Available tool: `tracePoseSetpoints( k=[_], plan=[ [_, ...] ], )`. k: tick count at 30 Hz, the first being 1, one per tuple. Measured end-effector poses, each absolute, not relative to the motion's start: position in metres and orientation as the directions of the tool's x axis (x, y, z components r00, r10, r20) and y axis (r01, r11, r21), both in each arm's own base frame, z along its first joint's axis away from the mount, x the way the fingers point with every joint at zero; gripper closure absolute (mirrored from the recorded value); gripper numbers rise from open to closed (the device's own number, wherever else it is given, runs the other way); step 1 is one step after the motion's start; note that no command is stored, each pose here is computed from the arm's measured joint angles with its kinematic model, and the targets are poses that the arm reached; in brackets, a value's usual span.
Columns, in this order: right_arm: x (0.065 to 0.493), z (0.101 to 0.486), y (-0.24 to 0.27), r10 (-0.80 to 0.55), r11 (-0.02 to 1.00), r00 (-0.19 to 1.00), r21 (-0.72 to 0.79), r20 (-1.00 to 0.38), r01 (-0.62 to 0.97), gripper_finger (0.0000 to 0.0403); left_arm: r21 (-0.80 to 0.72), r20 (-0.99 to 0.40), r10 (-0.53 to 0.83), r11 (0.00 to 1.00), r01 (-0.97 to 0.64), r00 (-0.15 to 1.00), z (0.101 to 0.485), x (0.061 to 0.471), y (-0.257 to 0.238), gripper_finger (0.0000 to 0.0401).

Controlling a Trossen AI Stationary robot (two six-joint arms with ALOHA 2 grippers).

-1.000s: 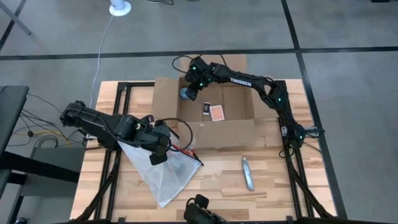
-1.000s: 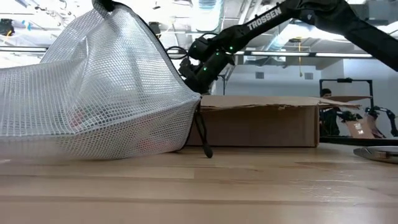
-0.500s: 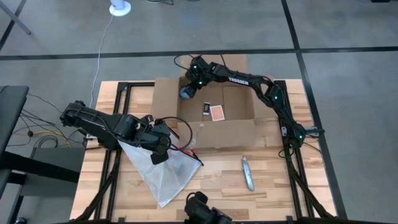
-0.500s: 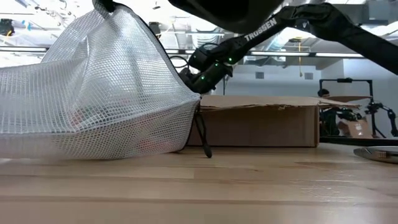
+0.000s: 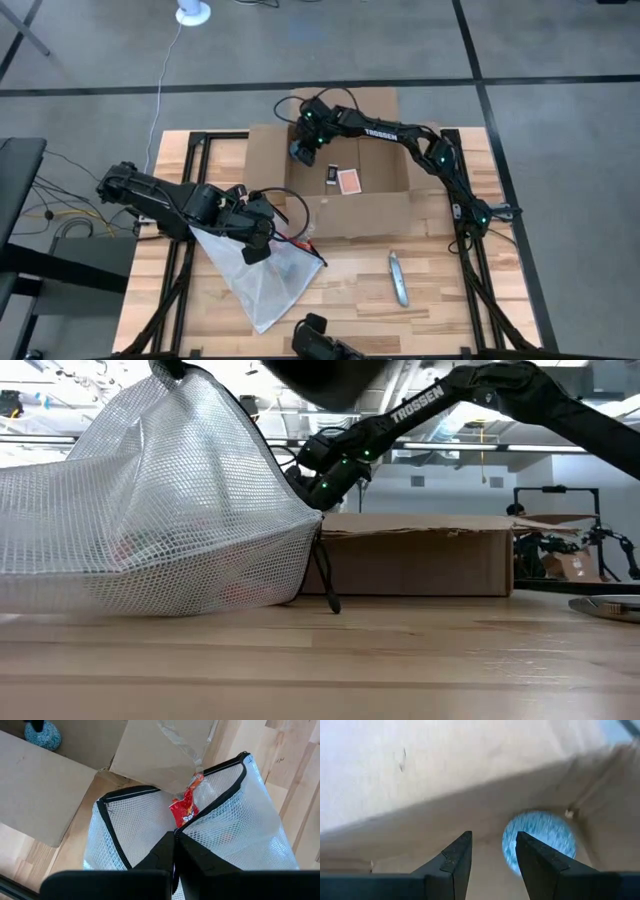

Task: Unpack boxes
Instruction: Put the blue candle pot into the transparent zip bag

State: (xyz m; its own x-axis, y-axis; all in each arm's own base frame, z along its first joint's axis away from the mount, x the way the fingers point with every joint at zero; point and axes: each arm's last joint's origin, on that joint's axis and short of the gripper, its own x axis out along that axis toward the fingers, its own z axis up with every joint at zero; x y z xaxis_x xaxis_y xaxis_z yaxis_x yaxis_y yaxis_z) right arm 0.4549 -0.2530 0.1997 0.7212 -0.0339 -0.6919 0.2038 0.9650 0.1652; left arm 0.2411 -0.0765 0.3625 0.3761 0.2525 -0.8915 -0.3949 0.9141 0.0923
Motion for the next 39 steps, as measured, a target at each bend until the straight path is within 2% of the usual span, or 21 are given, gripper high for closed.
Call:
tracePoseSetpoints(
  k=[3, 8, 10, 18, 23, 26, 30, 32, 39],
  plan=[
    [0.454, 0.2, -0.257, -0.048, 0.957, 0.727, 0.176, -0.685, 0.229, 0.0266, 0.091, -0.892, 0.253, 0.913, -0.398, 0.376, 0.363, 0.241, -0.076, 0.0401],
    [0.451, 0.169, -0.268, -0.032, 0.925, 0.675, 0.235, -0.737, 0.3, 0.0266, 0.088, -0.891, 0.252, 0.911, -0.402, 0.377, 0.363, 0.241, -0.077, 0.0401],
    [0.452, 0.163, -0.267, 0.013, 0.917, 0.679, 0.28, -0.734, 0.284, 0.0266, 0.086, -0.891, 0.252, 0.911, -0.403, 0.378, 0.363, 0.241, -0.077, 0.0401],
    [0.454, 0.159, -0.26, 0.028, 0.928, 0.655, 0.263, -0.755, 0.263, 0.0266, 0.077, -0.89, 0.25, 0.906, -0.416, 0.38, 0.363, 0.242, -0.077, 0.0401],
    [0.439, 0.145, -0.256, 0.084, 0.894, 0.512, 0.292, -0.855, 0.339, 0.0266, 0.077, -0.89, 0.25, 0.906, -0.416, 0.381, 0.363, 0.242, -0.077, 0.0401],
    [0.43, 0.151, -0.253, 0.076, 0.899, 0.404, 0.238, -0.912, 0.368, 0.0266, 0.077, -0.89, 0.25, 0.906, -0.415, 0.381, 0.363, 0.241, -0.077, 0.0401],
    [0.422, 0.158, -0.252, 0.098, 0.905, 0.32, 0.218, -0.942, 0.366, 0.0266, 0.08, -0.891, 0.25, 0.908, -0.411, 0.379, 0.363, 0.242, -0.076, 0.0401],
    [0.424, 0.167, -0.254, 0.082, 0.908, 0.345, 0.213, -0.935, 0.36, 0.0266, 0.076, -0.889, 0.249, 0.908, -0.412, 0.384, 0.363, 0.242, -0.077, 0.0401],
    [0.443, 0.213, -0.26, -0.034, 0.938, 0.543, 0.161, -0.839, 0.308, 0.0266, 0.075, -0.888, 0.247, 0.91, -0.408, 0.388, 0.363, 0.242, -0.077, 0.0401]
  ],
)
